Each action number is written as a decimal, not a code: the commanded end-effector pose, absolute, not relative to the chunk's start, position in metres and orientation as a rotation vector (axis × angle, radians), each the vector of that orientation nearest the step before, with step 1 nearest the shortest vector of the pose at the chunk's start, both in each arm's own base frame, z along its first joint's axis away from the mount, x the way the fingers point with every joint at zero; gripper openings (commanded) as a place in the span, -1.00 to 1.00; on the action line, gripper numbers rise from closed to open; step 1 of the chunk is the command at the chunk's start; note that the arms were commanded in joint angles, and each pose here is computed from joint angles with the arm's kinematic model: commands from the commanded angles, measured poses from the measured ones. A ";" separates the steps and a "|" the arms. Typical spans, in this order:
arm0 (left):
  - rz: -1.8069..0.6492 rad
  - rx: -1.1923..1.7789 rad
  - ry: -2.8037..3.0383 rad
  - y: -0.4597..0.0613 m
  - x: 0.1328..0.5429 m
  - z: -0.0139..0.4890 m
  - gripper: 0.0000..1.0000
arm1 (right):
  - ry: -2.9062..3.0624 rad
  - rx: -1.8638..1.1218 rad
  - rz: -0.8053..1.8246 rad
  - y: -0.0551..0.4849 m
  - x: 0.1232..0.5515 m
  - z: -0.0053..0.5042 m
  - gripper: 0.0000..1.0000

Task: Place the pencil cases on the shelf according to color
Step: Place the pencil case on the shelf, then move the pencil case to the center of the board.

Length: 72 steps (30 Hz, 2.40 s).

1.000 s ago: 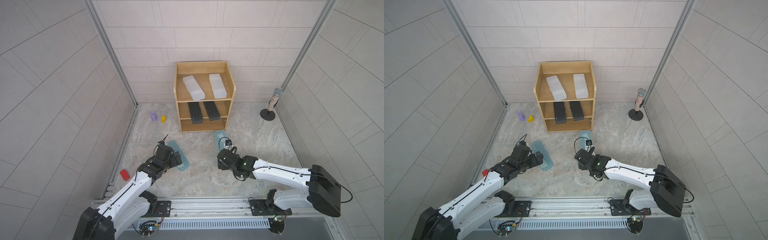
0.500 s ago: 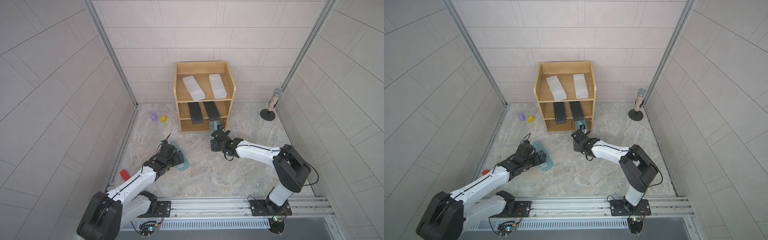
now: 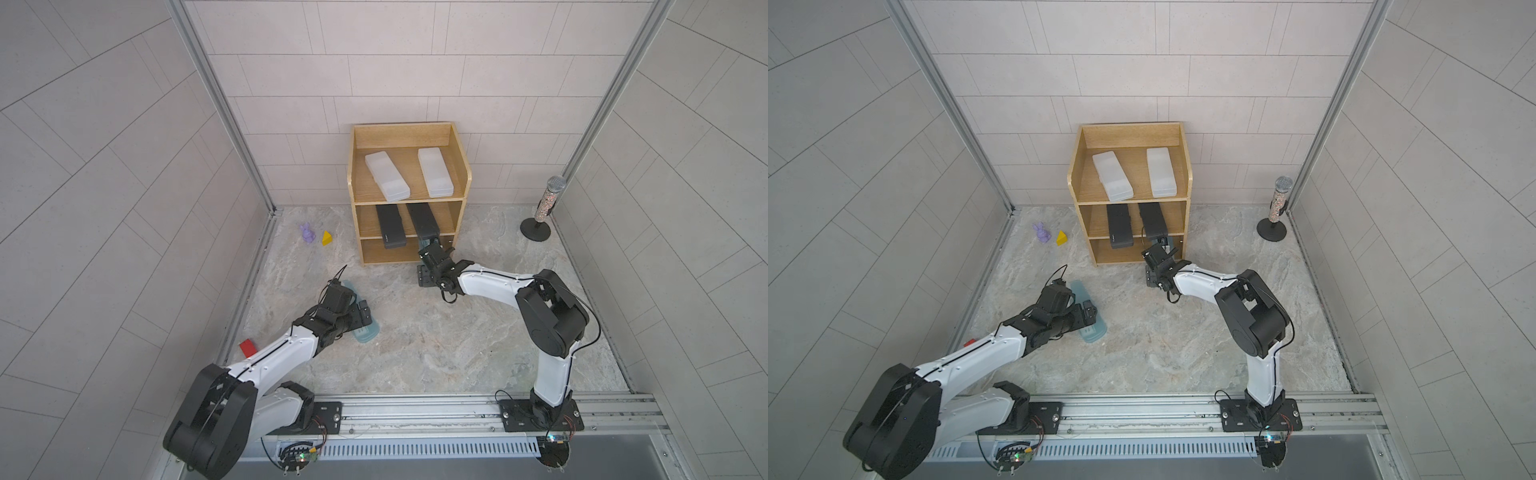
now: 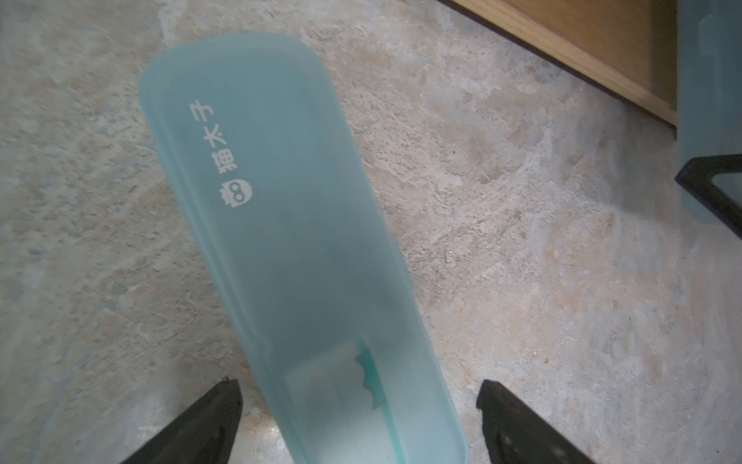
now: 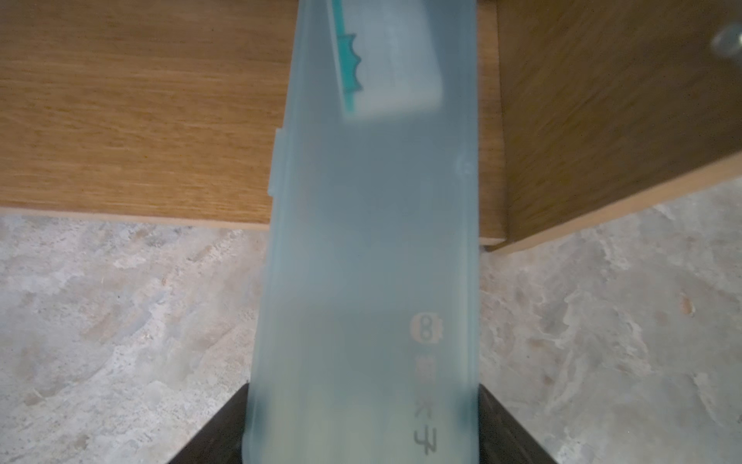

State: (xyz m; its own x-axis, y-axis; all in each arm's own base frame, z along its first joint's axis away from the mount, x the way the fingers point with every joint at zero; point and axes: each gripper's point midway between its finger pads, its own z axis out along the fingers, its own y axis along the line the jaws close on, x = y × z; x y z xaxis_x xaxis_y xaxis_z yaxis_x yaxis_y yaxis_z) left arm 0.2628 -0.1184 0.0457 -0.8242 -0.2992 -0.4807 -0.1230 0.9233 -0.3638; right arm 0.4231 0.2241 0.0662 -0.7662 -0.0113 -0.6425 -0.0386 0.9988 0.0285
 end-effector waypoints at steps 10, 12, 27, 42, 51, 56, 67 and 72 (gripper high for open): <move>-0.454 -0.260 2.493 -0.120 0.264 0.060 0.99 | 2.423 -0.020 0.052 0.222 0.433 0.071 0.93; -0.455 -0.266 2.490 -0.119 0.262 0.060 0.99 | 2.420 -0.026 0.073 0.223 0.430 0.074 0.96; -0.447 -0.284 2.491 -0.114 0.255 0.067 0.99 | 2.405 -0.072 0.152 0.207 0.377 0.098 0.85; -0.347 -0.431 2.490 -0.086 0.269 0.073 0.99 | 2.469 -0.104 0.351 0.237 0.362 0.055 -0.03; -0.325 -0.445 2.511 -0.077 0.287 0.054 0.99 | 2.455 -0.064 0.309 0.236 0.391 0.046 -0.05; -0.344 -0.430 2.516 -0.083 0.299 0.046 0.99 | 2.435 -0.097 0.325 0.236 0.387 0.053 -0.01; -0.475 -0.395 2.521 -0.106 0.315 0.030 0.99 | 2.378 -0.173 0.395 0.224 0.345 0.079 0.14; -0.517 -0.357 2.530 -0.123 0.311 0.028 0.99 | 2.364 -0.232 0.413 0.225 0.323 0.084 0.25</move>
